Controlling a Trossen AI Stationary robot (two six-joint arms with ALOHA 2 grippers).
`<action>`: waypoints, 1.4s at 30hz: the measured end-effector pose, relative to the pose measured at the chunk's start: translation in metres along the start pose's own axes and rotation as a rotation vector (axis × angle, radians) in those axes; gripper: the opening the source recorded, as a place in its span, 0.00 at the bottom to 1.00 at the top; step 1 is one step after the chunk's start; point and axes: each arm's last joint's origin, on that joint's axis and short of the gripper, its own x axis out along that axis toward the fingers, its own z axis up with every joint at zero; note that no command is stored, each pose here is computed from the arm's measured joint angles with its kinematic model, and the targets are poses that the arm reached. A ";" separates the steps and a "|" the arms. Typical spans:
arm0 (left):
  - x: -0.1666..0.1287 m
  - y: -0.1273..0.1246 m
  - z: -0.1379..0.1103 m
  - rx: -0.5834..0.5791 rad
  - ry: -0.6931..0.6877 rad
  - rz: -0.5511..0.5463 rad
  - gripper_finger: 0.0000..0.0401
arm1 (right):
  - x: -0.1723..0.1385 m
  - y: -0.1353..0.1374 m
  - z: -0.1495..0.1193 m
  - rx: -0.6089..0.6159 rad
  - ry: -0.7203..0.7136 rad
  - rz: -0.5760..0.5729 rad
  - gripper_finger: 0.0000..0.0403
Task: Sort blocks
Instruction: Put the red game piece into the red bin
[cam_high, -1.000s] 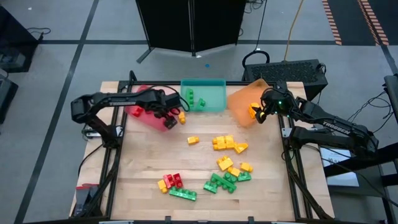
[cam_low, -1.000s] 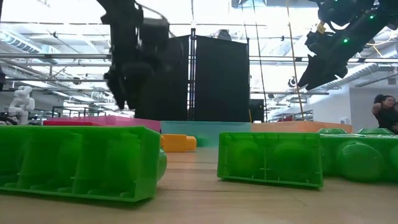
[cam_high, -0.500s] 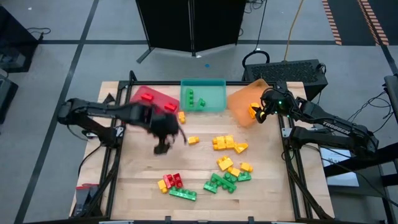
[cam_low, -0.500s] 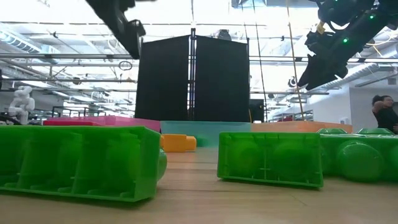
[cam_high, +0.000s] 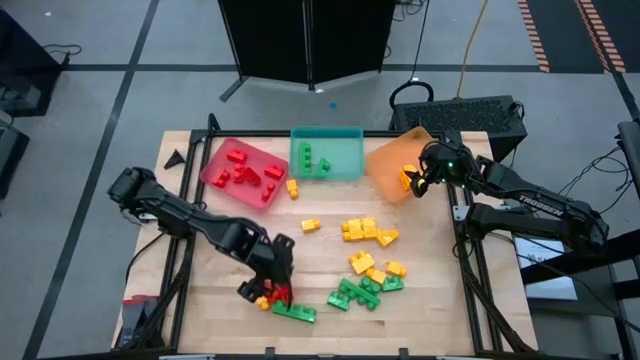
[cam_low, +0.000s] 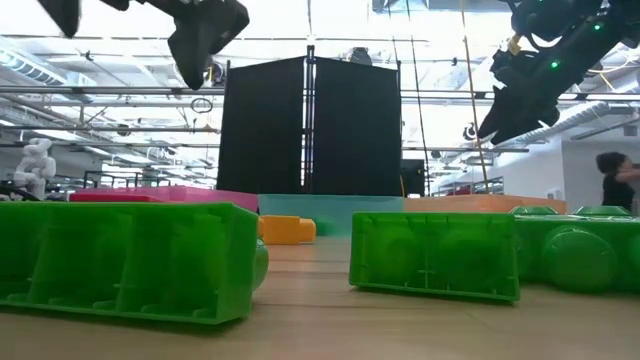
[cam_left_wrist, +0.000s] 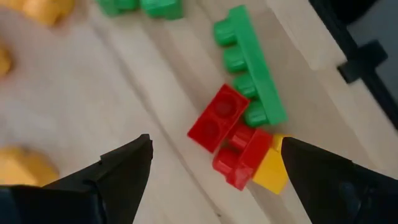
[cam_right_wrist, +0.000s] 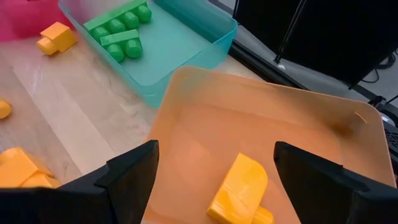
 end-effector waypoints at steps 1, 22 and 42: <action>0.004 -0.001 0.001 0.033 0.008 -0.003 0.89 | 0.000 0.000 0.000 0.000 0.000 0.000 0.78; 0.089 0.022 -0.004 0.243 0.172 -0.069 0.89 | 0.000 0.000 -0.001 0.024 0.009 -0.002 0.78; 0.110 0.025 0.000 0.347 0.055 -0.075 0.34 | 0.000 0.000 -0.002 0.011 0.018 -0.003 0.78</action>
